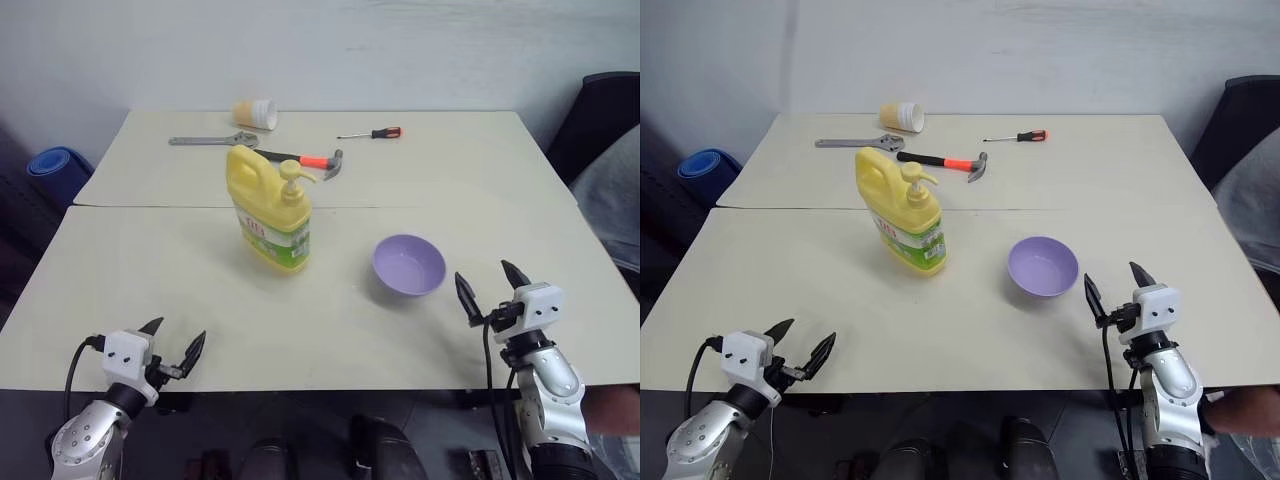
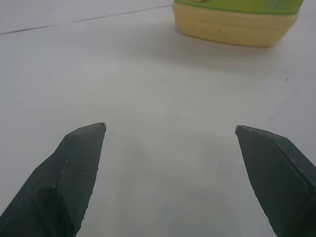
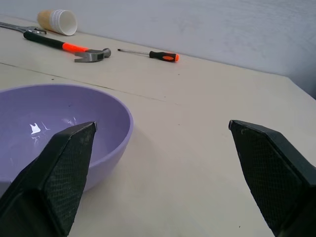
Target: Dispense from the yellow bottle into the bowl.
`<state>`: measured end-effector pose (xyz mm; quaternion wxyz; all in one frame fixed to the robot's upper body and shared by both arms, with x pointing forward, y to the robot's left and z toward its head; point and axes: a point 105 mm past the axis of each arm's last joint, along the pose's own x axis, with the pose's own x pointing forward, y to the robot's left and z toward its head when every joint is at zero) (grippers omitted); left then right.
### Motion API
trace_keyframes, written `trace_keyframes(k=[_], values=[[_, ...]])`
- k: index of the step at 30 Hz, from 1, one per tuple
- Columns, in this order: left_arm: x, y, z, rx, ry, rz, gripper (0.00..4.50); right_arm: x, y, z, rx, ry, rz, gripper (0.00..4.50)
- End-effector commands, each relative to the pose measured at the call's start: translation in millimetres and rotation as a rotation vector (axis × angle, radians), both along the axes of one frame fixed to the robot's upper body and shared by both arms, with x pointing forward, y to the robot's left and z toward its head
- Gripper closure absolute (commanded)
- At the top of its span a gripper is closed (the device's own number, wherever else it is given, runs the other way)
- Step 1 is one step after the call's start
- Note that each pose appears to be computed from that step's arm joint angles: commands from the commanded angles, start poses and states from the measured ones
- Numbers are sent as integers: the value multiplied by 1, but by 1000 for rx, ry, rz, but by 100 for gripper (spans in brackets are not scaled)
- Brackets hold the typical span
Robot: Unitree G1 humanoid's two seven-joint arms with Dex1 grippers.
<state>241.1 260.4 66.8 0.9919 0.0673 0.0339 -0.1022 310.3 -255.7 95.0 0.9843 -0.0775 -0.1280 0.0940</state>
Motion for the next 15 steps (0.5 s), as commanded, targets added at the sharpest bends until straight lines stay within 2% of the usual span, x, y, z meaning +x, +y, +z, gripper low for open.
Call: trace_keyframes(k=[1, 4, 8, 9, 12, 15], values=[[3, -9, 12, -38, -18, -59, 3, -2, -2, 3, -2, -29, 6, 0], [-1, -31, 32, -209, -87, -267, 3, -9, 2, 7, 12, -29, 75, 0], [1, -52, 81, -220, -137, -537, 3, -42, 41, 18, -104, 109, 465, 0], [1, -58, 94, -235, -150, -595, 3, -46, 46, 22, -119, 135, 510, 0], [-8, -83, 110, -186, -116, -822, 3, -45, 62, 32, -151, 214, 619, 0], [-8, -95, 115, -134, -108, -949, 3, -26, 79, 33, -177, 245, 651, 0]])
